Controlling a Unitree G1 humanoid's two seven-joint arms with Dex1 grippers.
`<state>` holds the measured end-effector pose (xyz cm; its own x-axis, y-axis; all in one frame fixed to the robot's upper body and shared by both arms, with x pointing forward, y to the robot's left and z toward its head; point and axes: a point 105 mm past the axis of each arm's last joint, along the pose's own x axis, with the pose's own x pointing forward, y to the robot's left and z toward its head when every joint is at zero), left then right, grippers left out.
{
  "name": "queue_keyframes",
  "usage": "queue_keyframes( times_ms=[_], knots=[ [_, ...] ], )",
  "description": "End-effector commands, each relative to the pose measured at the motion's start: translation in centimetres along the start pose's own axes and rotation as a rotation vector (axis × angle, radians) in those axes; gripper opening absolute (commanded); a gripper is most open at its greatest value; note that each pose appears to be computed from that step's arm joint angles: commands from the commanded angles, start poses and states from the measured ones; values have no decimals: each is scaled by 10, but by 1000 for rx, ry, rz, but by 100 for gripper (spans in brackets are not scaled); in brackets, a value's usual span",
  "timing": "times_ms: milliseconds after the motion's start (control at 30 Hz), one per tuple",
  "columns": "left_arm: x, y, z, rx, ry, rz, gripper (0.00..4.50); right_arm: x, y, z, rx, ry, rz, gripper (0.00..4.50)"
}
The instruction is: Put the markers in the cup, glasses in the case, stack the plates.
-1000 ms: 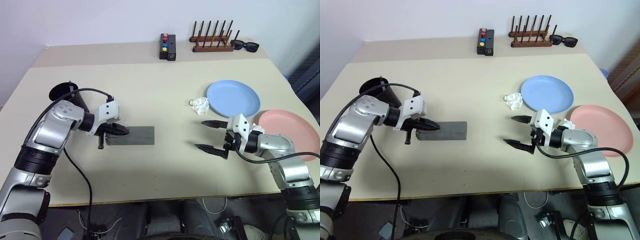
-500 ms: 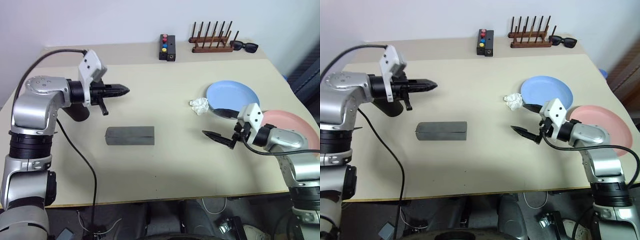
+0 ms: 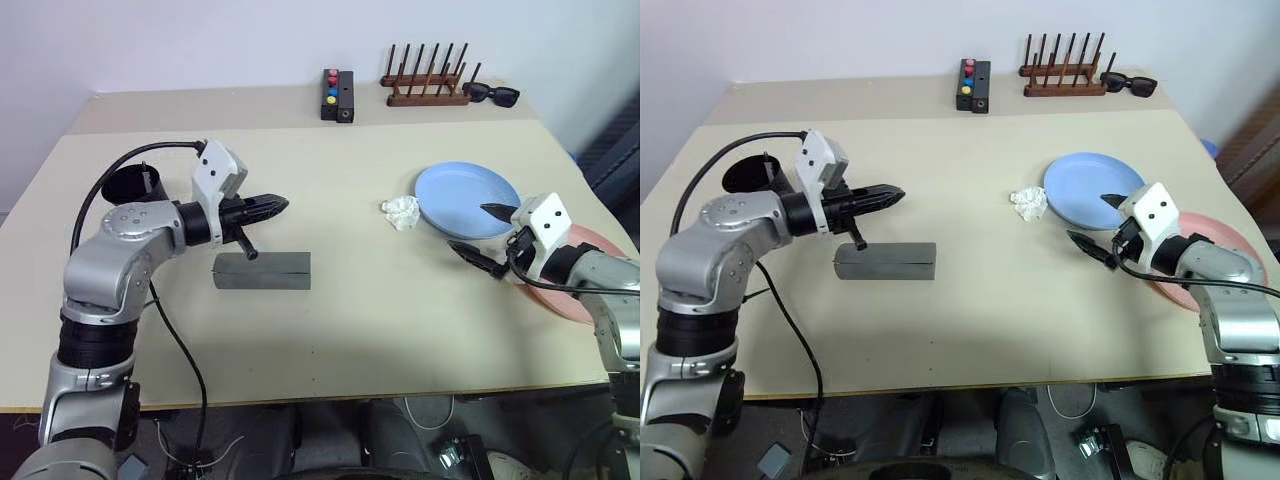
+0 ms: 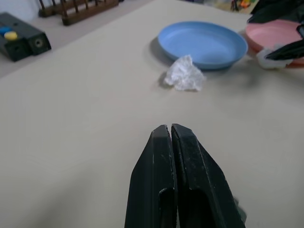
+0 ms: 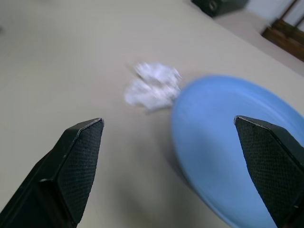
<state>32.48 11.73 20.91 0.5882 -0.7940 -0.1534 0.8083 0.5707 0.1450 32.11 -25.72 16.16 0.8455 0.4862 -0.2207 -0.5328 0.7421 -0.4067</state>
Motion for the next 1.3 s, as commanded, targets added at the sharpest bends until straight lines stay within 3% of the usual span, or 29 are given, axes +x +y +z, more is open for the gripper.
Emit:
queue_keyframes(
  times_ms=[33,267,700,1100,1300],
  knots=[
    [2,-18,15,31,-65,-57,90,-11,-20,6,-43,15,-77,450],
    [10,-27,14,7,-78,-73,443,-22,-39,-3,-16,79,-137,450],
    [21,-41,-10,42,7,-139,448,-62,-63,-28,50,268,-230,450],
    [19,-68,-31,153,99,-328,448,-84,-50,-39,127,369,-159,450],
    [31,-69,-29,173,78,-331,448,-93,-42,-44,151,415,-112,450]
  ],
)
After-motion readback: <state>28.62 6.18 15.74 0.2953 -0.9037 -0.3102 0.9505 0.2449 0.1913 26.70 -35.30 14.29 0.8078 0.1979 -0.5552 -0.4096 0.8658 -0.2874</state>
